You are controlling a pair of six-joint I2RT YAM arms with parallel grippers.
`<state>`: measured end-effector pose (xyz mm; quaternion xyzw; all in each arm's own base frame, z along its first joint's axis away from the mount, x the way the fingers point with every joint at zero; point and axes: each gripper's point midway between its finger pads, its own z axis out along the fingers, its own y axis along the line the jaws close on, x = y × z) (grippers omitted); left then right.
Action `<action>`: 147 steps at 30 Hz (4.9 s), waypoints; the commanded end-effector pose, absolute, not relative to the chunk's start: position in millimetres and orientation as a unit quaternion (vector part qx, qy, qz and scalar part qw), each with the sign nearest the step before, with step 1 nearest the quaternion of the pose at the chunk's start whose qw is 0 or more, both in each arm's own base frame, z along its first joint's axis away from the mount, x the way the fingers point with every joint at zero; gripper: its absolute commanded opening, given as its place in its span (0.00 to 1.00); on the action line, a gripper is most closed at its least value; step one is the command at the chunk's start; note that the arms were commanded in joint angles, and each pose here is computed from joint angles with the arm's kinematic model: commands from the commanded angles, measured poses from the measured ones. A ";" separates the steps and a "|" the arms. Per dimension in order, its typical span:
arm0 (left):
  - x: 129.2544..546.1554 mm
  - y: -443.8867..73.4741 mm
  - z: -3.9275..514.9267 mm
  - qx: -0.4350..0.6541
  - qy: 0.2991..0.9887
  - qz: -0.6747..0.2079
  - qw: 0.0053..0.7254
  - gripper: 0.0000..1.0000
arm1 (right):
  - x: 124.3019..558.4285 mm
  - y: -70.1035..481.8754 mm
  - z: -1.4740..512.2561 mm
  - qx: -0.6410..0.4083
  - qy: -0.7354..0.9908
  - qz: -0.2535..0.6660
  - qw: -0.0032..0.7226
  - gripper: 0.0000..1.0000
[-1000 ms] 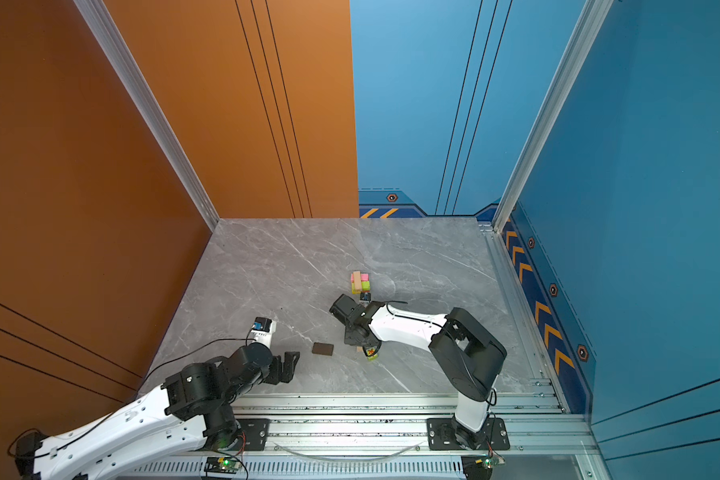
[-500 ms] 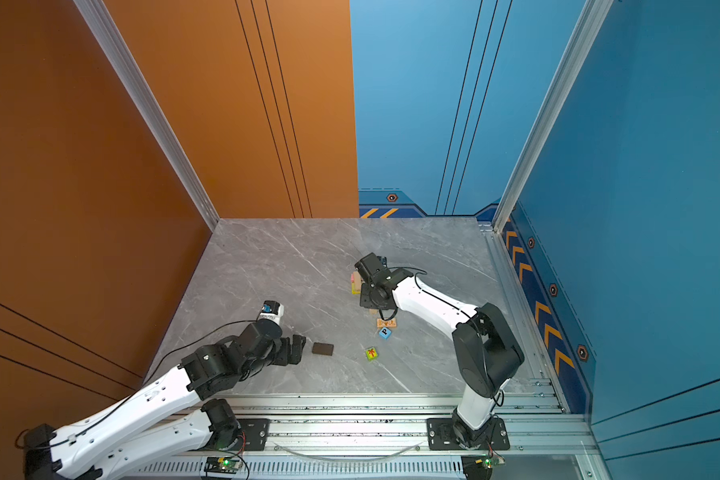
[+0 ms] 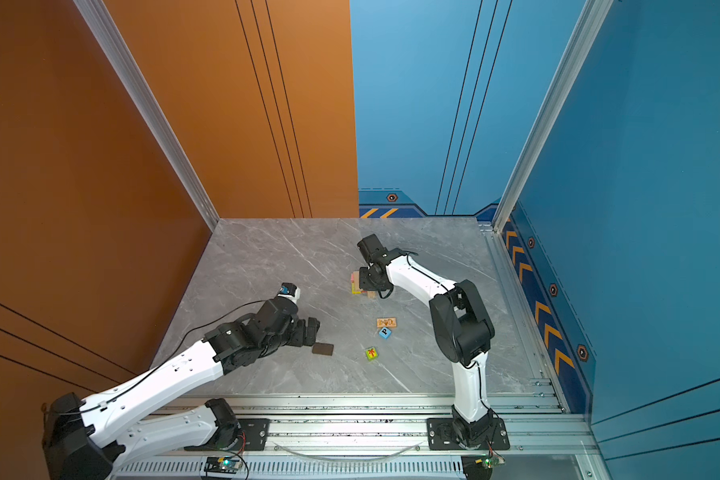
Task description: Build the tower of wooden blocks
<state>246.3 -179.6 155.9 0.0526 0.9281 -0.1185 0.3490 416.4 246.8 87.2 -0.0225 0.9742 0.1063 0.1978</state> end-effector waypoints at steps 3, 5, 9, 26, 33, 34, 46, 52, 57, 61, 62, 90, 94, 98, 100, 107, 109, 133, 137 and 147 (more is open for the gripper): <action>257.5 -186.8 165.7 0.058 0.924 -0.129 0.354 0.98 | 428.4 252.7 92.1 -0.043 0.973 0.119 0.191 0.22; 259.5 -187.5 164.1 0.057 0.925 -0.129 0.352 0.98 | 432.7 253.5 90.7 -0.043 0.973 0.123 0.190 0.22; 264.1 -189.8 163.1 0.056 0.926 -0.130 0.350 0.98 | 439.8 255.7 80.6 -0.046 0.974 0.126 0.181 0.22; 277.8 -197.9 151.3 0.056 0.929 -0.140 0.339 0.98 | 450.8 261.0 73.8 -0.052 0.974 0.135 0.172 0.24; 278.2 -197.3 148.5 0.056 0.930 -0.142 0.335 0.98 | 457.5 261.8 78.7 -0.052 0.974 0.133 0.177 0.26; 278.2 -197.4 148.5 0.056 0.929 -0.143 0.335 0.98 | 457.6 262.1 78.6 -0.052 0.974 0.133 0.177 0.26; 279.1 -194.4 148.9 0.048 0.929 -0.144 0.337 0.98 | 459.7 258.8 74.7 -0.048 0.975 0.131 0.173 0.29; 278.9 -194.6 149.1 0.048 0.929 -0.144 0.338 0.98 | 460.6 261.9 73.6 -0.045 0.975 0.140 0.169 0.32; 279.6 -195.5 148.5 0.049 0.928 -0.146 0.338 0.98 | 460.7 263.6 72.5 -0.043 0.974 0.144 0.167 0.33; 279.8 -196.3 148.9 0.050 0.928 -0.147 0.338 0.98 | 461.2 263.5 73.8 -0.040 0.974 0.146 0.167 0.35; 279.7 -195.8 148.8 0.050 0.928 -0.146 0.338 0.98 | 461.5 263.7 74.6 -0.040 0.974 0.147 0.168 0.35; 231.3 -182.7 170.6 0.061 0.910 -0.161 0.378 0.98 | 406.8 250.0 138.0 -0.087 0.973 0.044 0.209 0.80; 219.7 -185.2 175.8 0.086 0.899 -0.180 0.389 0.98 | 411.6 260.7 134.8 -0.085 0.973 0.039 0.211 0.79; 211.7 -184.0 179.7 0.101 0.890 -0.191 0.401 0.98 | 416.8 267.0 132.7 -0.080 0.973 0.038 0.211 0.79; 209.6 -180.6 180.1 0.101 0.887 -0.193 0.407 0.98 | 420.3 270.0 116.7 -0.081 0.976 0.031 0.198 0.79; 206.7 -173.0 176.7 0.101 0.888 -0.184 0.409 0.98 | 427.9 275.9 98.3 -0.086 0.980 0.026 0.180 0.79; 207.1 -173.2 175.8 0.102 0.889 -0.182 0.407 0.98 | 429.6 276.4 92.7 -0.088 0.980 0.026 0.175 0.79; 216.6 -173.5 172.6 0.099 0.894 -0.169 0.402 0.98 | 444.0 275.9 57.9 -0.088 0.986 0.028 0.139 0.63; 218.8 -173.9 172.1 0.096 0.896 -0.170 0.398 0.98 | 445.7 274.1 55.4 -0.087 0.986 0.026 0.137 0.56; 221.6 -175.1 172.1 0.092 0.897 -0.176 0.395 0.98 | 447.0 274.3 55.3 -0.085 0.987 0.030 0.136 0.52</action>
